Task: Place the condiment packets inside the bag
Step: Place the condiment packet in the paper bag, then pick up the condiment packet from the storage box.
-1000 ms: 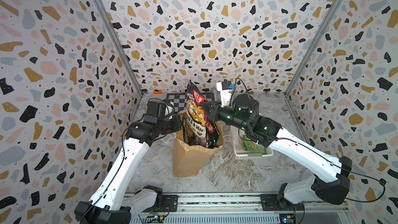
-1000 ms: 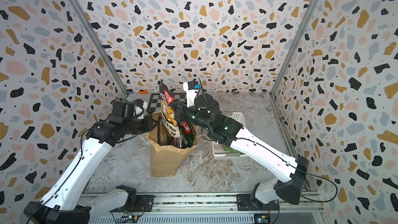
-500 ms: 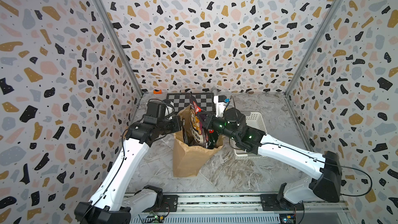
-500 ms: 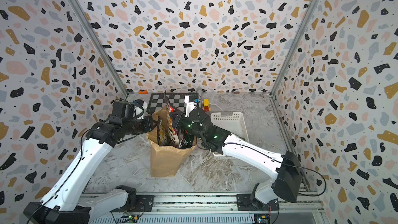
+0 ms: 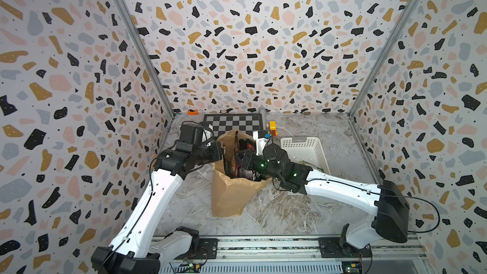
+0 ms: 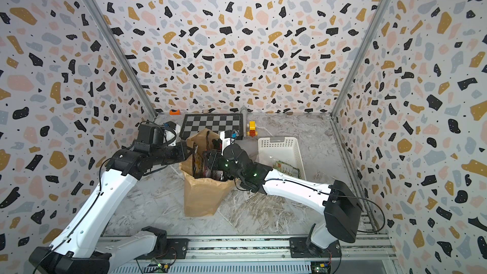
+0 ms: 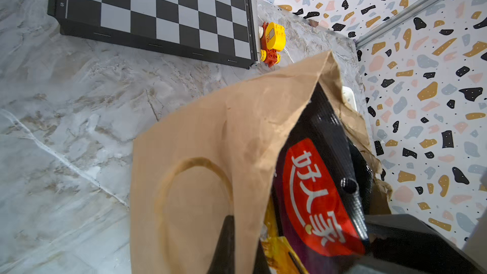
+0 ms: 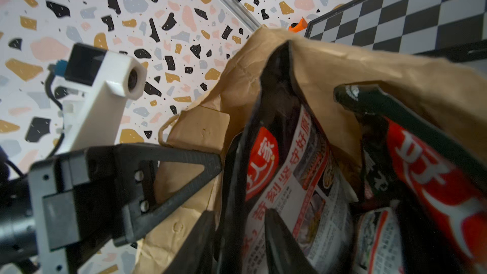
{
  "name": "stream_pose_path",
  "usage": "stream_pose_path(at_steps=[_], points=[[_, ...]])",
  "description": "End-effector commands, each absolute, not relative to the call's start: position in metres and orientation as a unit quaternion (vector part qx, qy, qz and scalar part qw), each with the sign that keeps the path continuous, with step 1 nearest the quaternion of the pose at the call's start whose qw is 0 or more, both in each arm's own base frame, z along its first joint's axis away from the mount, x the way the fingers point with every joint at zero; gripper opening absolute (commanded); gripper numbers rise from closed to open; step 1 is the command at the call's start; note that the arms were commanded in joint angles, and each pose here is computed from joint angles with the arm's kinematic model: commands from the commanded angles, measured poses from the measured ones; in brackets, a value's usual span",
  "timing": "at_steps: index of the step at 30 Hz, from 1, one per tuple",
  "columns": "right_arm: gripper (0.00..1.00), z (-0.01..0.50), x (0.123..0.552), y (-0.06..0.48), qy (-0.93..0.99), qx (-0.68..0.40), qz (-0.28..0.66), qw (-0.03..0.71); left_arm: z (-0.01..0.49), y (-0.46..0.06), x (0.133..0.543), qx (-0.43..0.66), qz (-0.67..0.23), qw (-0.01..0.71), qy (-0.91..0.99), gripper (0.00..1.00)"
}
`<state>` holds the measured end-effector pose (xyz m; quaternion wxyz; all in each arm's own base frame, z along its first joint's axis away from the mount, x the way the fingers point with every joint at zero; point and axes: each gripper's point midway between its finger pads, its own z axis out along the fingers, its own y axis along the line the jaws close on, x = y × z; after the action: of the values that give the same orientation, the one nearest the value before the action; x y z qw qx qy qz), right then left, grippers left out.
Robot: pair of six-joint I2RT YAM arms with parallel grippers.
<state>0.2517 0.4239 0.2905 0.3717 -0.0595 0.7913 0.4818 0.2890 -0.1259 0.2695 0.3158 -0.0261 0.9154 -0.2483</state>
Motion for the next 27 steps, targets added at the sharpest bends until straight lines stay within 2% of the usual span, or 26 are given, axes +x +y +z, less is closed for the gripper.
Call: stream_pose_path(at_steps=[1,5,8,10,13,16,19,27], points=[[0.46,0.321,0.239,0.399,0.787,-0.137,0.435,0.417,0.284,-0.134,0.296,0.002,-0.263,0.338,0.904,0.00],[0.61,0.318,0.236,0.343,0.801,-0.185,0.321,0.470,0.280,-0.137,0.295,0.010,-0.264,0.328,0.907,0.00],[0.73,0.307,0.245,0.283,0.819,-0.189,0.197,0.505,0.279,-0.140,0.293,0.019,-0.268,0.321,0.908,0.00],[0.78,0.293,0.254,0.237,0.839,-0.176,0.119,0.502,0.278,-0.142,0.292,0.025,-0.267,0.317,0.910,0.00],[0.84,0.252,0.266,0.173,0.877,-0.152,0.029,0.454,0.277,-0.144,0.289,0.031,-0.267,0.314,0.911,0.00],[0.91,0.207,0.271,0.146,0.909,-0.150,0.014,0.388,0.276,-0.144,0.288,0.032,-0.264,0.315,0.911,0.00],[0.95,0.176,0.272,0.142,0.928,-0.167,-0.004,0.335,0.273,-0.143,0.289,0.032,-0.261,0.313,0.912,0.00],[0.94,0.121,0.269,0.151,0.948,-0.169,0.000,0.271,0.268,-0.144,0.290,0.035,-0.259,0.307,0.915,0.00]])
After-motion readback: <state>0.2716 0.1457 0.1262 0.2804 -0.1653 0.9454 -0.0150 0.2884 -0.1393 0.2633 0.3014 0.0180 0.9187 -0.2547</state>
